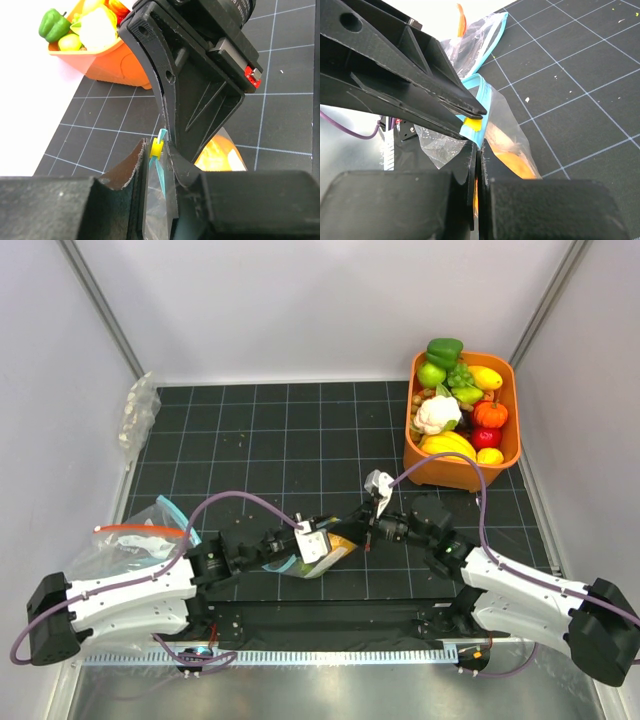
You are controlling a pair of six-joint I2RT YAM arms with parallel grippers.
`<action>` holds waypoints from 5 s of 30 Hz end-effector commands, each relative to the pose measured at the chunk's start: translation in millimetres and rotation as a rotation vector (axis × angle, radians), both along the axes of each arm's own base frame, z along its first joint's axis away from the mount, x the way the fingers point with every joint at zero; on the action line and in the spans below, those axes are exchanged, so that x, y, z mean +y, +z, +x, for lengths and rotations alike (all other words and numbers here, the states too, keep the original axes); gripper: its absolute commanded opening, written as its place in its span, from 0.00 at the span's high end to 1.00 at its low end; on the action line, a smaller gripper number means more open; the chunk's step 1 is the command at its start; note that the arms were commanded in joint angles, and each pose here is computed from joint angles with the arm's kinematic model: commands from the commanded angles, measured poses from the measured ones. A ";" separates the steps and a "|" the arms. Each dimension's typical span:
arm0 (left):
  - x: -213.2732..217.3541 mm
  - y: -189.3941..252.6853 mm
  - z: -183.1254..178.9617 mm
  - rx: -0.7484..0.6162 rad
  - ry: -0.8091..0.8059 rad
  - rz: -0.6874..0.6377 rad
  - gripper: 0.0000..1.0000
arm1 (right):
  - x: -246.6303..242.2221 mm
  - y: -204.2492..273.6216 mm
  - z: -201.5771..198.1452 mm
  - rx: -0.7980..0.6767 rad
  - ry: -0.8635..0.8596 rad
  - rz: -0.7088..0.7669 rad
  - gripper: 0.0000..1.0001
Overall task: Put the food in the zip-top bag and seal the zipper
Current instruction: Zip the zipper food storage bag at the center of the board.
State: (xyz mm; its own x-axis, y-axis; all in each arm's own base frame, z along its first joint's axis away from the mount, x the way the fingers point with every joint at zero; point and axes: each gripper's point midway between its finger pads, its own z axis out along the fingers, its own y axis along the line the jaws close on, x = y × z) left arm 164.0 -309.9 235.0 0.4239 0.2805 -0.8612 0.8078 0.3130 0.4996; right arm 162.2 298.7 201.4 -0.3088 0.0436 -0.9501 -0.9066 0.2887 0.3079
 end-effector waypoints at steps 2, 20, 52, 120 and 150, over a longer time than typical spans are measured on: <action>-8.4 21.8 -0.3 -0.030 -0.018 -0.049 0.79 | 4.9 27.9 -3.2 -0.072 0.029 0.051 0.99; -3.5 48.8 -19.4 0.152 -0.052 -0.093 1.00 | -8.2 33.5 -3.6 -0.153 -0.022 0.071 0.46; -14.3 40.0 -45.9 0.361 -0.150 -0.015 1.00 | -18.7 52.5 -20.7 -0.249 0.015 0.132 0.99; 22.3 -29.5 34.5 0.590 0.363 -0.008 1.00 | -260.8 23.4 66.5 -0.019 -1.468 0.273 0.99; 13.4 -51.0 48.0 0.503 0.354 0.070 0.96 | -107.0 48.1 93.7 0.364 -0.967 0.292 0.03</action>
State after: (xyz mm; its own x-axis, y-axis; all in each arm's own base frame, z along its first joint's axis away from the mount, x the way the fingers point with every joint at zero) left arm 195.2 -297.2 179.0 -0.1868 0.4217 -0.8873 0.8460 0.5281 0.0729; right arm 245.7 201.4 231.8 -0.2676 0.4238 -0.8653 -0.3564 0.7908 0.4976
